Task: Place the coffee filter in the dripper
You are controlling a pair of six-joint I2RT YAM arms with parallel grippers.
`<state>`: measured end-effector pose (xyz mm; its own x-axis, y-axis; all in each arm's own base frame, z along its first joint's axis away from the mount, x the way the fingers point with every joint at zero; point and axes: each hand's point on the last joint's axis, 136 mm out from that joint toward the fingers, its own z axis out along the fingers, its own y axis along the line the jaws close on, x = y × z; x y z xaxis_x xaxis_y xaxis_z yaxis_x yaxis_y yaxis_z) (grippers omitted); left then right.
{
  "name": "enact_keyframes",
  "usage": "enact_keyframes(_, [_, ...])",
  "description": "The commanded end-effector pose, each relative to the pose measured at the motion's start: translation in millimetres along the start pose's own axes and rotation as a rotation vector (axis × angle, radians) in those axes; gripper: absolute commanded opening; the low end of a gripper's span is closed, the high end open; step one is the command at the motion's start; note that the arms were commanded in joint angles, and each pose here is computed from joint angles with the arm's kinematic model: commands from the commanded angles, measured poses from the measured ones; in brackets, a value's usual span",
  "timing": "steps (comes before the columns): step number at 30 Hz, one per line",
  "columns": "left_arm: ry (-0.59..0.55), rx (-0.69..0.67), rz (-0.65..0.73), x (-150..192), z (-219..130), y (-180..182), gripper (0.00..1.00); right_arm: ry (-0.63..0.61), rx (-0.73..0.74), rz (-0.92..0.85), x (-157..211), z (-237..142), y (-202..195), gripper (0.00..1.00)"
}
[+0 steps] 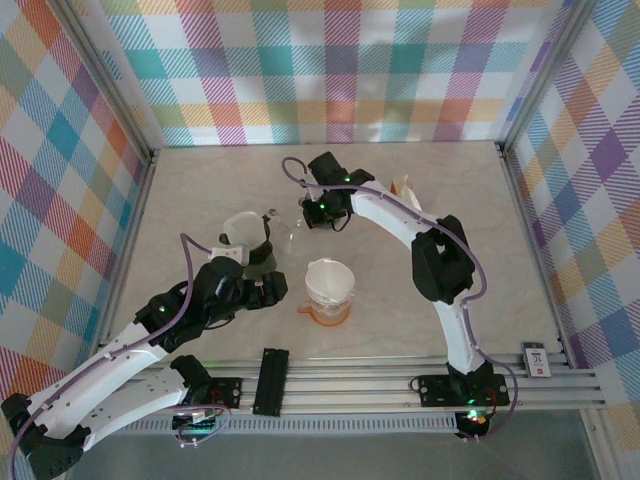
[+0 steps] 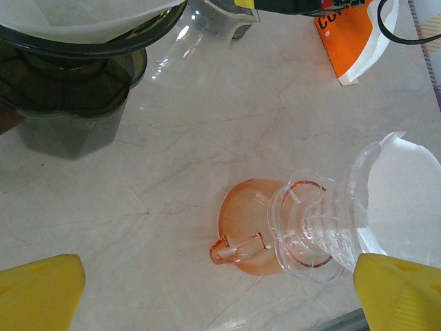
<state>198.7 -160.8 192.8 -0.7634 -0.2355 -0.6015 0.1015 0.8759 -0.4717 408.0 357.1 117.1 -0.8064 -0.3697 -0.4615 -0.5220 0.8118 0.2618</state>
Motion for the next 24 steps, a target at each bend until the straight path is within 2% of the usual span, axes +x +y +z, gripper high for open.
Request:
enact_keyframes(1, [-0.012, -0.006, -0.014, -2.7, -2.2, 2.6, 1.00, -0.023, 0.041, 0.007, -0.3, -15.9, -5.7, 0.06])
enact_keyframes(13, [-0.010, -0.002, -0.013, -1.5, -0.2, 2.5, 1.00, -0.059, 0.128, 0.106, 19.8, -47.7, -41.5, 0.01])
enact_keyframes(24, [-0.017, -0.004, -0.013, -0.9, -2.4, 5.0, 1.00, -0.030, 0.262, 0.219, 74.2, -84.7, -94.7, 0.01])
